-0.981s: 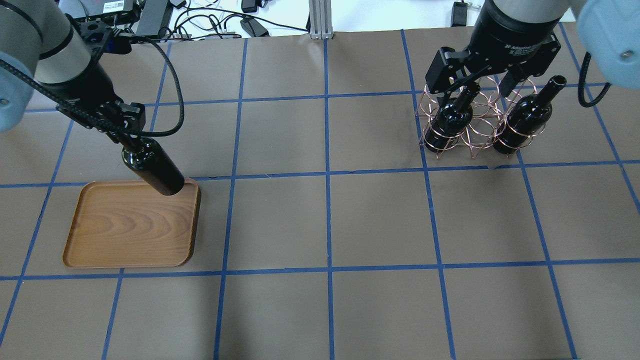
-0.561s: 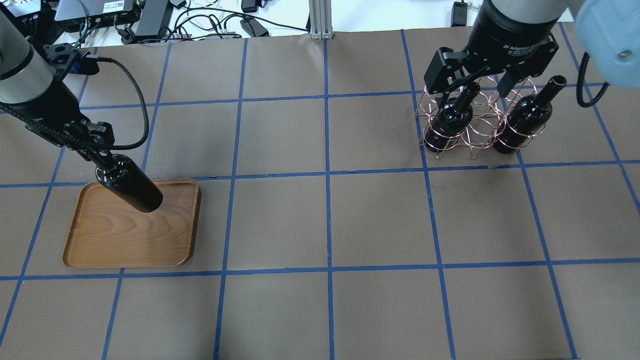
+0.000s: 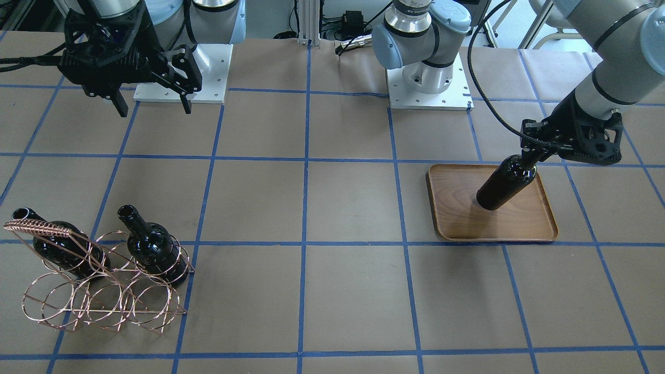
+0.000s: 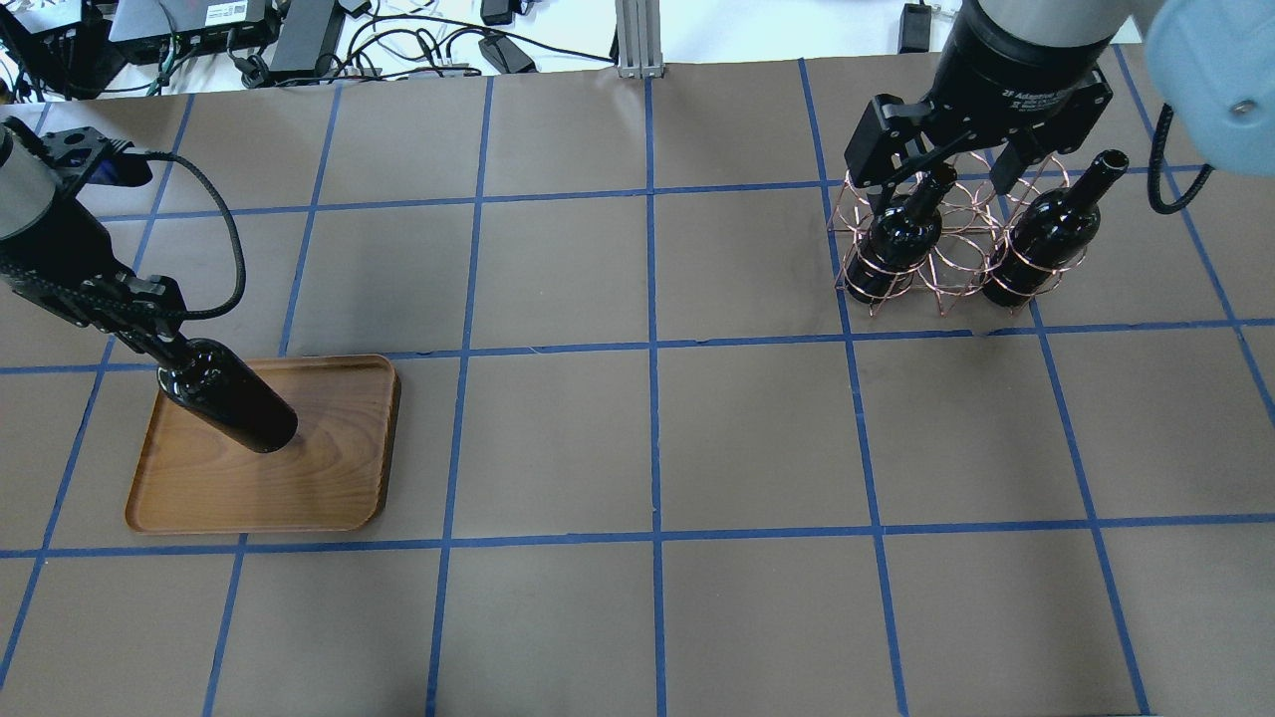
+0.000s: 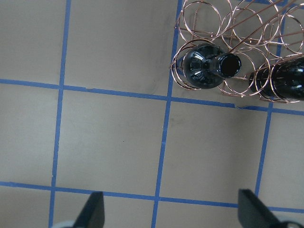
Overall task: Take wine from basket and place on tray
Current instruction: 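Lay the bottle down on the wooden tray with the left gripper, then open the left gripper and raise it away from the tray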
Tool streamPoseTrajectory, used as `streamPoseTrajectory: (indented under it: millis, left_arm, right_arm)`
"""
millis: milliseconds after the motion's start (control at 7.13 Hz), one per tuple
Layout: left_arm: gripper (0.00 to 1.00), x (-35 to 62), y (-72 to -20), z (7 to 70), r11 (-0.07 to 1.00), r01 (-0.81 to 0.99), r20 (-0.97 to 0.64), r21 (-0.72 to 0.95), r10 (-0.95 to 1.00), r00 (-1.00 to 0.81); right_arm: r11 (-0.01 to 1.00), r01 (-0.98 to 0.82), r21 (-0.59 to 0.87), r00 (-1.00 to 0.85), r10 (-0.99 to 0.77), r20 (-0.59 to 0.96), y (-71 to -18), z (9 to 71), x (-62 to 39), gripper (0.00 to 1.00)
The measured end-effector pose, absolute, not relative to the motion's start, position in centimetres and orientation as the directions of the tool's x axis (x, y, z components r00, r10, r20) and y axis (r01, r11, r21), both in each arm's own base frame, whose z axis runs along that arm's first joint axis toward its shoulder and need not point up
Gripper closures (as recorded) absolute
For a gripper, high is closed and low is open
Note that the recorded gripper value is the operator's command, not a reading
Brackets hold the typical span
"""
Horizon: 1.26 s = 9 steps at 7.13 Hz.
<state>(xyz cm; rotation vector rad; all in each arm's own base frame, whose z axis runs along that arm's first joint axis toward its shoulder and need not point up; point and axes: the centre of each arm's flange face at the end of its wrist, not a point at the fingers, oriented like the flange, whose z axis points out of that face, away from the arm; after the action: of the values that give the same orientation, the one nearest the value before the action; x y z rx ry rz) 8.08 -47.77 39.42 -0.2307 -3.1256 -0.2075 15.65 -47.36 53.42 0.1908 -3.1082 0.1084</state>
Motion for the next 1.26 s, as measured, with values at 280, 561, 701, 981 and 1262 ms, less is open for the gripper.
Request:
streamPoseTrajectory:
  millis: [280,561,701,981,1262]
  left_arm:
    - [0.53,8.3,-47.9,38.8,0.979,0.146,0.016,0.141,0.145,-0.989]
    - [0.02,8.4,-47.9,38.8,0.978,0.148,0.015,0.144,0.148,-0.989]
    - [0.00,8.5,-48.0,38.9,0.979,0.145,0.012,0.143,0.145,-0.989]
    - [0.00,8.3,-47.8,40.2,0.983,0.126,0.000,0.131,0.127,-0.992]
    - [0.00,6.8,-47.7,43.7,0.992,0.049,-0.011,0.113,0.051,-0.999]
  right_arm:
    - [0.990,-0.123,-0.066,-0.992,-0.121,0.031,-47.3,53.4,15.6,0.00]
    - [0.990,-0.122,-0.065,-0.992,-0.120,0.031,-47.3,53.4,15.6,0.00]
    - [0.990,-0.122,-0.065,-0.992,-0.120,0.031,-47.3,53.4,15.6,0.00]
    - [0.990,-0.122,-0.065,-0.992,-0.120,0.031,-47.3,53.4,15.6,0.00]
    - [0.990,-0.122,-0.065,-0.992,-0.120,0.031,-47.4,53.4,15.6,0.00]
